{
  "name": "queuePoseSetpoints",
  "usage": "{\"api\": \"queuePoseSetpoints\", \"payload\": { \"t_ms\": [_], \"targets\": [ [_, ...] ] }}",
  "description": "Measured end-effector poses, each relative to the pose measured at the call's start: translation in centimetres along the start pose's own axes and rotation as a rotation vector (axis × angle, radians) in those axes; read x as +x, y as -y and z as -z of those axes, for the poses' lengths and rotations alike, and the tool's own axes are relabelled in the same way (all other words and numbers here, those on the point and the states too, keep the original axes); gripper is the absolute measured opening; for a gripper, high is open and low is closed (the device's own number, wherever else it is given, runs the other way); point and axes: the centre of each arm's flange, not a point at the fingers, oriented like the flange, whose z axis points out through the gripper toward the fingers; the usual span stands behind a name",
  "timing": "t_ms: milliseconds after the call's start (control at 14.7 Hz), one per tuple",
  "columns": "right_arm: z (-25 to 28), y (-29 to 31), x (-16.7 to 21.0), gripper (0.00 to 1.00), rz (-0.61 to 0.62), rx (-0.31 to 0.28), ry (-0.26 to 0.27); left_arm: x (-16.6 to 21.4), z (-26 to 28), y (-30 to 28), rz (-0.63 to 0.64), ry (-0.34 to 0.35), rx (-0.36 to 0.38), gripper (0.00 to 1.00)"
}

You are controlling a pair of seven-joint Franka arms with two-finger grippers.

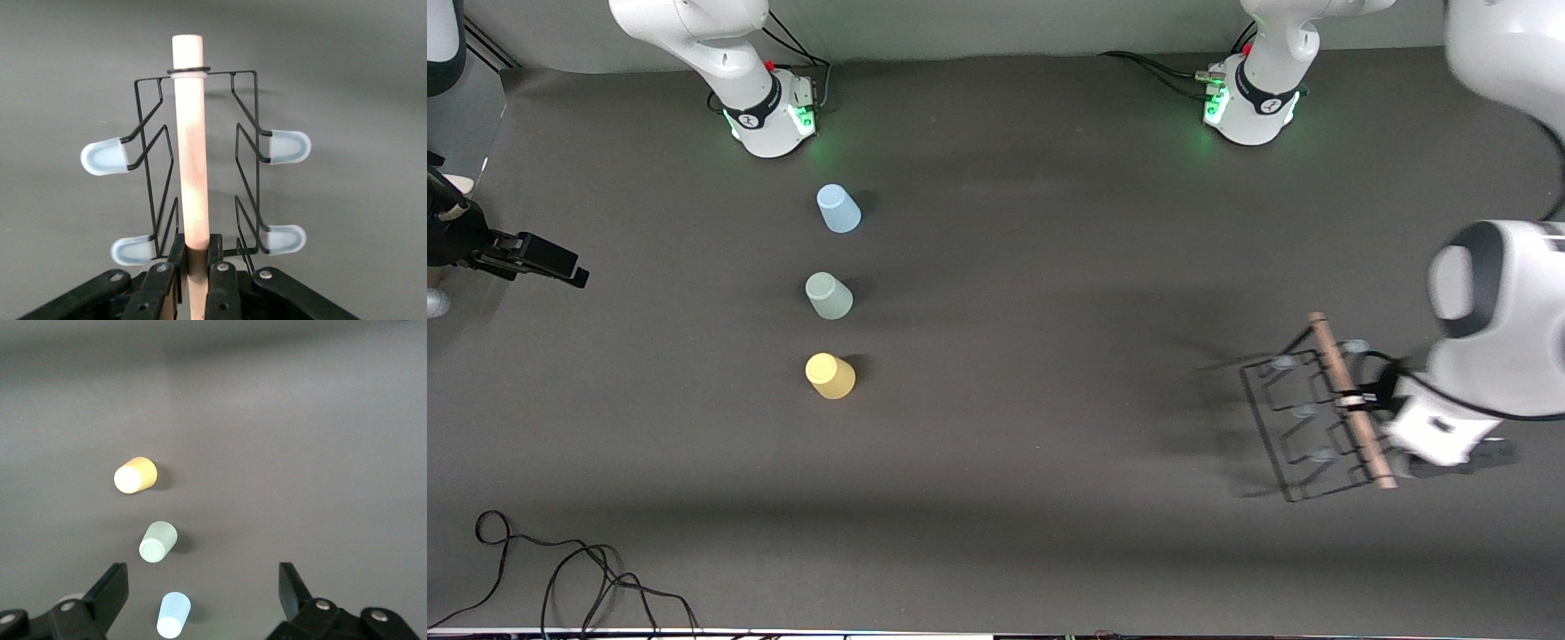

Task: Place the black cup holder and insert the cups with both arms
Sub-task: 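Lift the black rack with the left gripper and carry it toward the cups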

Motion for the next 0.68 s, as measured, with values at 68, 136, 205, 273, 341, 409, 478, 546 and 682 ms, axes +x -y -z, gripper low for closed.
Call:
{"api": "queuePoseSetpoints", "payload": {
  "t_ms": [68, 136, 205, 273, 341, 409, 478, 546, 682],
  "targets": [
    [0.0, 0.0, 0.0, 1.0, 0.0, 0.0, 0.0, -0.9, 0.1, -2.8, 0.001, -0.003, 0.002, 0.16],
    [0.0, 0.0, 0.0, 1.0, 0.0, 0.0, 0.0, -1.9, 0.4, -5.6, 0.01, -0.007, 0.003, 0.16],
    [0.0, 0.0, 0.0, 1.0, 0.0, 0.0, 0.0, -3.2, 0.8, -8.3, 0.011, -0.011, 0.005, 0.16],
    [0.0, 0.0, 0.0, 1.0, 0.0, 0.0, 0.0, -4.5, 1.1, -10.7, -0.003, -0.005, 0.011, 0.16],
    [0.0, 0.0, 0.0, 1.0, 0.0, 0.0, 0.0, -6.1, 1.3, -13.0, -0.02, 0.008, 0.021, 0.16],
    [0.0, 0.0, 0.0, 1.0, 0.0, 0.0, 0.0, -7.7, 1.3, -15.3, -0.027, 0.018, 0.031, 0.16],
    [0.0, 0.0, 0.0, 1.0, 0.0, 0.0, 0.0, -9.3, 1.1, -17.7, -0.037, 0.024, 0.039, 0.16],
    [0.0, 0.0, 0.0, 1.0, 0.0, 0.0, 0.0, -10.9, 0.7, -20.1, -0.058, 0.029, 0.047, 0.16],
    [-0.1, 0.0, -0.1, 1.0, 0.001, -0.001, 0.007, -14.6, -0.8, -24.6, -0.108, 0.053, 0.049, 0.16]
  ]
}}
